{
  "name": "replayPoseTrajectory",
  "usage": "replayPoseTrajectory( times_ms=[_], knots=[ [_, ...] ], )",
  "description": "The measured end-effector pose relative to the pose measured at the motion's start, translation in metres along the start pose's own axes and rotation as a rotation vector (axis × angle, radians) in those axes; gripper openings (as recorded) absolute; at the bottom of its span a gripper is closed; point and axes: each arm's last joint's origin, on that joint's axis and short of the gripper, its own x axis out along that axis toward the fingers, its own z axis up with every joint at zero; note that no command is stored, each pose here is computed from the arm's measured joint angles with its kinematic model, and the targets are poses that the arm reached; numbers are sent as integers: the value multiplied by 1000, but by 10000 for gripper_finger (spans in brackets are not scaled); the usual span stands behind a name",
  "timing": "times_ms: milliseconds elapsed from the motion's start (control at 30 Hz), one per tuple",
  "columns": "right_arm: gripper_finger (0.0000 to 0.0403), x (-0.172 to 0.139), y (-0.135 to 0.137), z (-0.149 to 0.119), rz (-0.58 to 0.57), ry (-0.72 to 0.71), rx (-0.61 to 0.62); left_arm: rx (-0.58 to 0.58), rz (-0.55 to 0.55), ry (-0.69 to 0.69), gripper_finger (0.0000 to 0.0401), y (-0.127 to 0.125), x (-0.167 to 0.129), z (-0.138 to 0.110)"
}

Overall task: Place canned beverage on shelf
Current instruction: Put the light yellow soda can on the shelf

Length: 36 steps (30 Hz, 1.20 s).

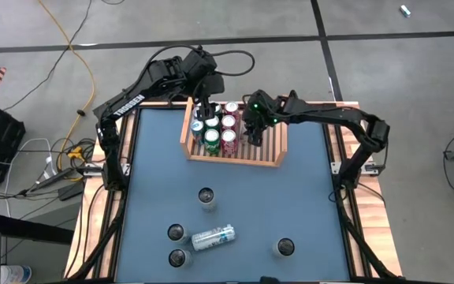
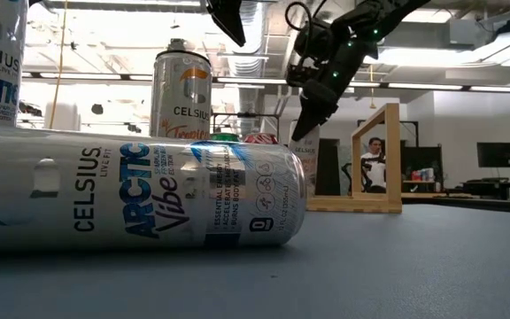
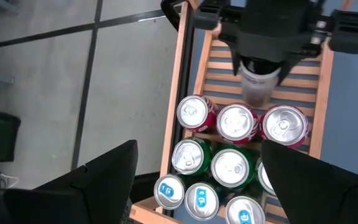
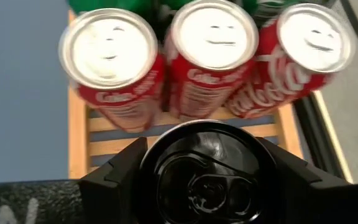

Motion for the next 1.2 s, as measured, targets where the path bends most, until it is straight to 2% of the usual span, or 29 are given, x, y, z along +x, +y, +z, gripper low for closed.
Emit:
replayPoseTrajectory(
  times_ms=[167, 367, 533, 833, 1033, 1200],
  knots=[
    [248, -1, -17, -5, -12, -4, 13, 0, 0, 0, 325, 0, 0, 0],
    [248, -4, -42, -8, 28, -81, 66, 0, 0, 0, 325, 0, 0, 0],
    [249, 9, -57, -7, 31, -22, 99, -1, -1, 0, 325, 0, 0, 0],
    [250, 20, -68, 15, 42, 26, 90, -17, -2, 2, 325, 0, 0, 0],
    [250, 16, -74, 16, -15, 53, 56, -17, -2, 3, 325, 0, 0, 0],
    [250, 15, -77, 15, -9, 40, 39, -17, -2, 3, 325, 0, 0, 0]
  ],
)
